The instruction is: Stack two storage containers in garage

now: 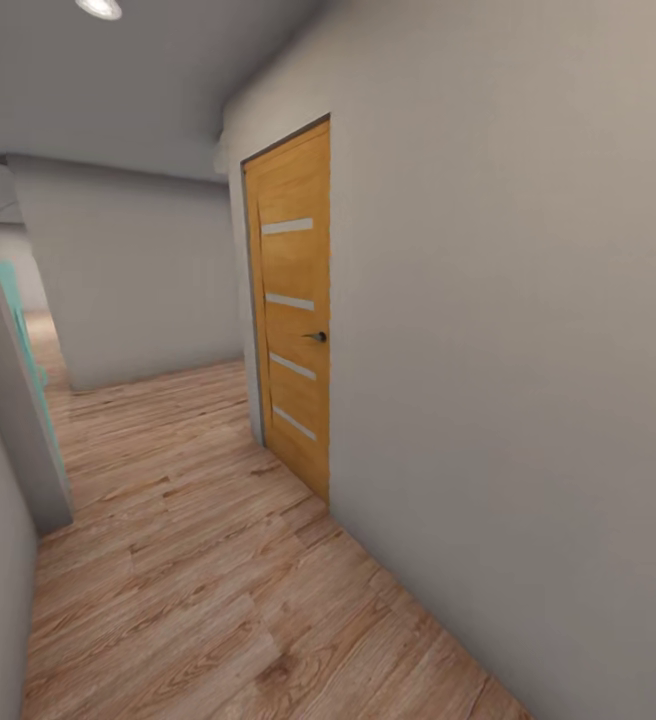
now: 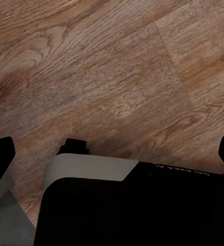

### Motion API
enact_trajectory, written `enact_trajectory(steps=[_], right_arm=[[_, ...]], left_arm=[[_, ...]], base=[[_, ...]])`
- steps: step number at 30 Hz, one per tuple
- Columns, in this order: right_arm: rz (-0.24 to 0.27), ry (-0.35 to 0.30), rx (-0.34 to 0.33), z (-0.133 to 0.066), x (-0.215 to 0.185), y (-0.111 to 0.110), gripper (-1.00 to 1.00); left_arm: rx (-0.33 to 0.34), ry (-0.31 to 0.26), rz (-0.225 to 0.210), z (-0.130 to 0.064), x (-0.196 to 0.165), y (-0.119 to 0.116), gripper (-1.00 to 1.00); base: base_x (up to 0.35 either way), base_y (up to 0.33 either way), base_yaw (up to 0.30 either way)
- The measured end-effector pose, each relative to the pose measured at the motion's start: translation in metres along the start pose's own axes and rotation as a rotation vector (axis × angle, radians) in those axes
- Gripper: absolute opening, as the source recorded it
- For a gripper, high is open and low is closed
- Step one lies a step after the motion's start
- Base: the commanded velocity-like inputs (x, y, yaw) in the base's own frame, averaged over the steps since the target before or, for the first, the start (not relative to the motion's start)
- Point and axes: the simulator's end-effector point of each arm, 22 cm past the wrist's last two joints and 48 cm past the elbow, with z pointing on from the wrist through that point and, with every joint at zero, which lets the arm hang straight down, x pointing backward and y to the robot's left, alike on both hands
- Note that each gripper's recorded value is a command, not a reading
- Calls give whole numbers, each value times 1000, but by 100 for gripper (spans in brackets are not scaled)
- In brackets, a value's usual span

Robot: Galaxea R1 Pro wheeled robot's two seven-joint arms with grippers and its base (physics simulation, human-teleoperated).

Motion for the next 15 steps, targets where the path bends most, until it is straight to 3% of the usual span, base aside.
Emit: enact_trajectory(steps=[11, 15], right_arm=[[1, 1, -3, 0, 0, 2, 100], [1, 0, -1, 0, 0, 1, 100]], left_arm=[[-8, 3, -3, 0, 1, 6, 100], [-9, 3, -4, 0, 1, 6, 100]], base=[[291, 0, 3], [318, 0, 161]])
